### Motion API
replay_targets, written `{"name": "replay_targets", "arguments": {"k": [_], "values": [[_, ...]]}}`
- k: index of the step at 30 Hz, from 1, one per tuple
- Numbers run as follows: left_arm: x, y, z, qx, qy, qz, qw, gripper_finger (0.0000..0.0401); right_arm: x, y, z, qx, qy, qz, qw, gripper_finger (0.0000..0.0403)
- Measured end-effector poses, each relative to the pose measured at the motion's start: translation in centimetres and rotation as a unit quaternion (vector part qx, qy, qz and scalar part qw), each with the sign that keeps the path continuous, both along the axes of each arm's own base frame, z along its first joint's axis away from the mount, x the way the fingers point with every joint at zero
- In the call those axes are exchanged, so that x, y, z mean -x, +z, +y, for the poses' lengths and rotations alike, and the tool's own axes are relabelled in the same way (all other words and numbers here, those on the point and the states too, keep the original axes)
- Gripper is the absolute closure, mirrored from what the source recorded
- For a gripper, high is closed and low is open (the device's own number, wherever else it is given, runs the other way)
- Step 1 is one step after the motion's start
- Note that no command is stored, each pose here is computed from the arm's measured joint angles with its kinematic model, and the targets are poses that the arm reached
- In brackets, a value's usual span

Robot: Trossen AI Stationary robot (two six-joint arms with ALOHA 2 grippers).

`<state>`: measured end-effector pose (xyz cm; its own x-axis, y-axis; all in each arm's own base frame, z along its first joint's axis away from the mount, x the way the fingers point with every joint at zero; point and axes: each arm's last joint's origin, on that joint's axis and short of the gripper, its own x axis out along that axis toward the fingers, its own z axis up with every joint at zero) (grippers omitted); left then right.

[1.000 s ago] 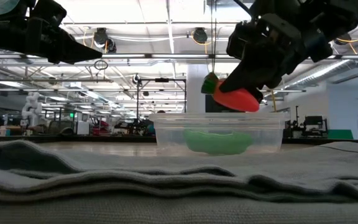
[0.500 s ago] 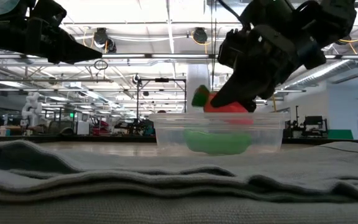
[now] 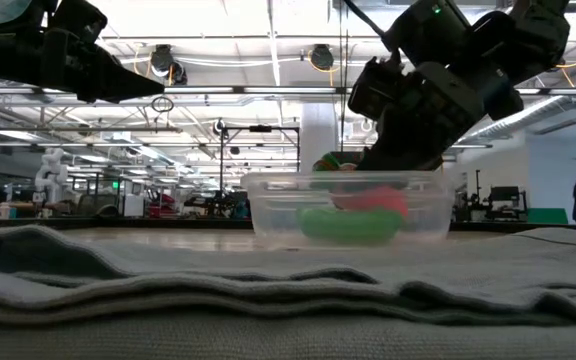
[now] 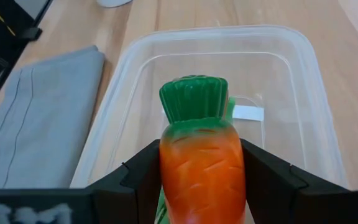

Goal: Pick and placing Produce into tupperware
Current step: Put the orange carrot into the transparent bin

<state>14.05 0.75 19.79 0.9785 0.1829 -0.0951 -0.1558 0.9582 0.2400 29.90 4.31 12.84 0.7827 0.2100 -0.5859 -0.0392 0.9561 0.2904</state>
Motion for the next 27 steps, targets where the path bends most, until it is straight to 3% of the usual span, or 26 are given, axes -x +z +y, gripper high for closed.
{"name": "replay_targets", "arguments": {"k": [19, 27], "values": [[0.0, 0.0, 0.0, 0.0, -0.002, 0.0, 1.0, 0.04, 0.2, -0.1, 1.0, 0.057, 0.061, -0.011, 0.996, 0.0225], [0.0, 0.0, 0.0, 0.002, -0.001, 0.0, 1.0, 0.04, 0.2, -0.1, 0.9, 0.058, 0.061, -0.008, 0.996, 0.0224]]}}
